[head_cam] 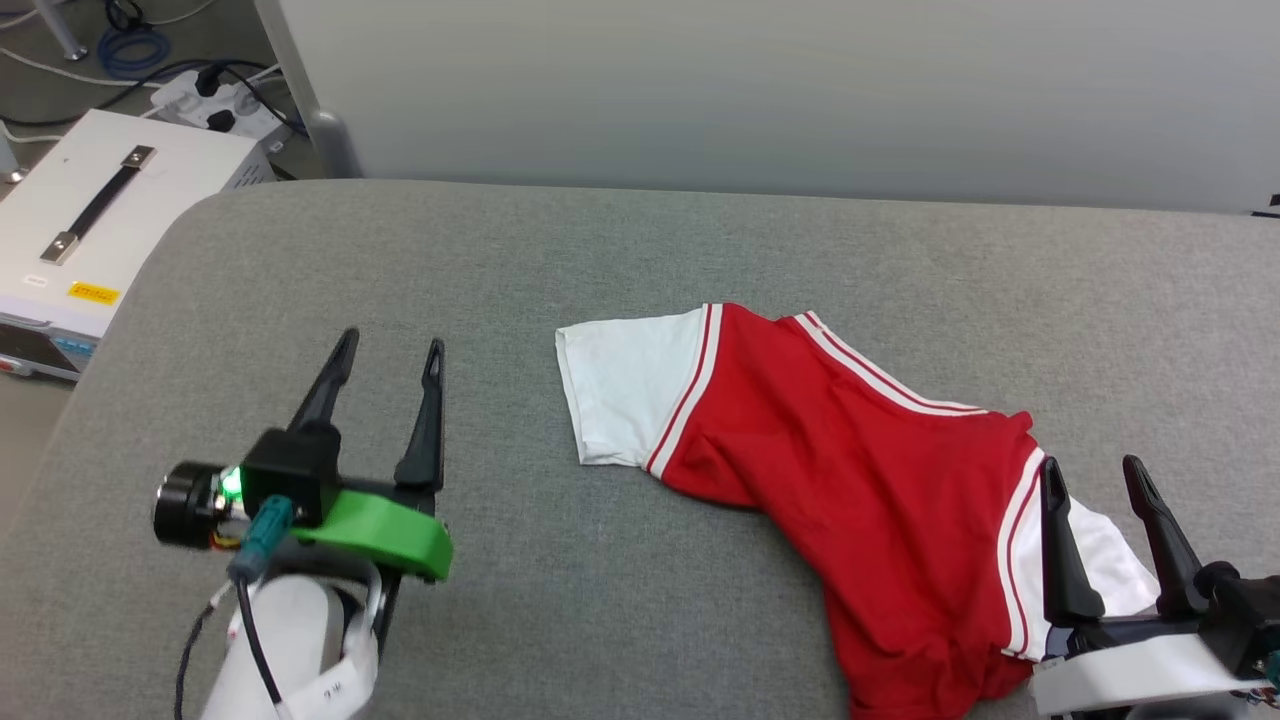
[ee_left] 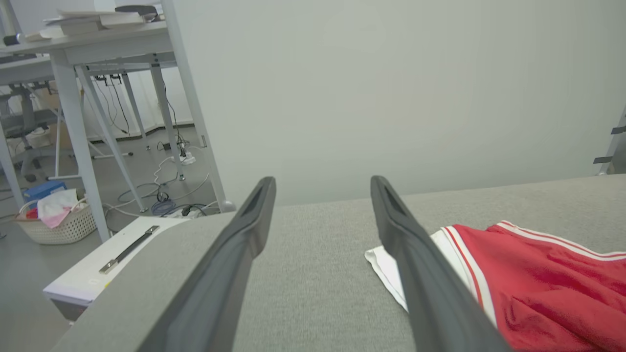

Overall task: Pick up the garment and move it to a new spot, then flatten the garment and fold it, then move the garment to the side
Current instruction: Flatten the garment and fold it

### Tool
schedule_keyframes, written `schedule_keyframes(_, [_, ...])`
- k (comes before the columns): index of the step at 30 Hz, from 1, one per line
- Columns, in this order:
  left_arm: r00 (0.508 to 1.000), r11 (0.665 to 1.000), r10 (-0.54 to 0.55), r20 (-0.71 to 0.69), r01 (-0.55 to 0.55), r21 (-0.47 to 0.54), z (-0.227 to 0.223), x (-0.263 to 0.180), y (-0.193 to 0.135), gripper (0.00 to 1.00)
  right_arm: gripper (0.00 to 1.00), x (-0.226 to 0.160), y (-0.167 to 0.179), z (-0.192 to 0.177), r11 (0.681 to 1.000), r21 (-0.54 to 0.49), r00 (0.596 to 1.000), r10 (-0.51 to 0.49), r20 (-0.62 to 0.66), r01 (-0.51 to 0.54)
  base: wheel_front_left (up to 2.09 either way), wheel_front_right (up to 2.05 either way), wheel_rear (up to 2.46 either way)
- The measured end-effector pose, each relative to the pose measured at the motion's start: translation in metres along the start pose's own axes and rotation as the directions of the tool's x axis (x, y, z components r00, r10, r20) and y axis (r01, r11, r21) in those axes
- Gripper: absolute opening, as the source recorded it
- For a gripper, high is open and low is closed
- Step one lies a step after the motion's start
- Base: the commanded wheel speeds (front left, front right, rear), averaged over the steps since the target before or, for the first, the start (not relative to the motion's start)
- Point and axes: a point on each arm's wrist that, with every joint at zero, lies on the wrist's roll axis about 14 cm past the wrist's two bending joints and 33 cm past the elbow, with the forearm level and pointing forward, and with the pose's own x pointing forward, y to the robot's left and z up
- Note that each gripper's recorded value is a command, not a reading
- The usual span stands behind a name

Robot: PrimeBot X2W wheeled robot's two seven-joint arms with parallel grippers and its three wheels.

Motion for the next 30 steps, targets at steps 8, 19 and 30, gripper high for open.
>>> schedule_keyframes(8, [0.989, 0.989, -0.138, 0.054, 0.135, 0.054, 0.021, 0.084, -0.008, 1.00, 1.00, 0.015, -0.006, 0.003, 1.000, -0.008, 1.000, -0.013, 0.023, 0.013, 0.00, 0.00, 0.00])
schedule_keyframes(19, [0.833, 0.931, -0.363, -0.418, 0.341, -0.129, -0.046, 0.159, -0.058, 1.00, 1.00, 0.027, -0.033, -0.010, 0.996, -0.032, 0.996, -0.085, -0.004, 0.085, 0.00, 0.00, 0.00])
schedule_keyframes(30, [0.386, 0.867, -0.366, -0.847, 0.472, -0.160, -0.161, 0.125, -0.077, 1.00, 1.00, 0.038, -0.056, -0.027, 0.989, -0.058, 0.990, -0.138, -0.039, 0.136, 0.00, 0.00, 0.00])
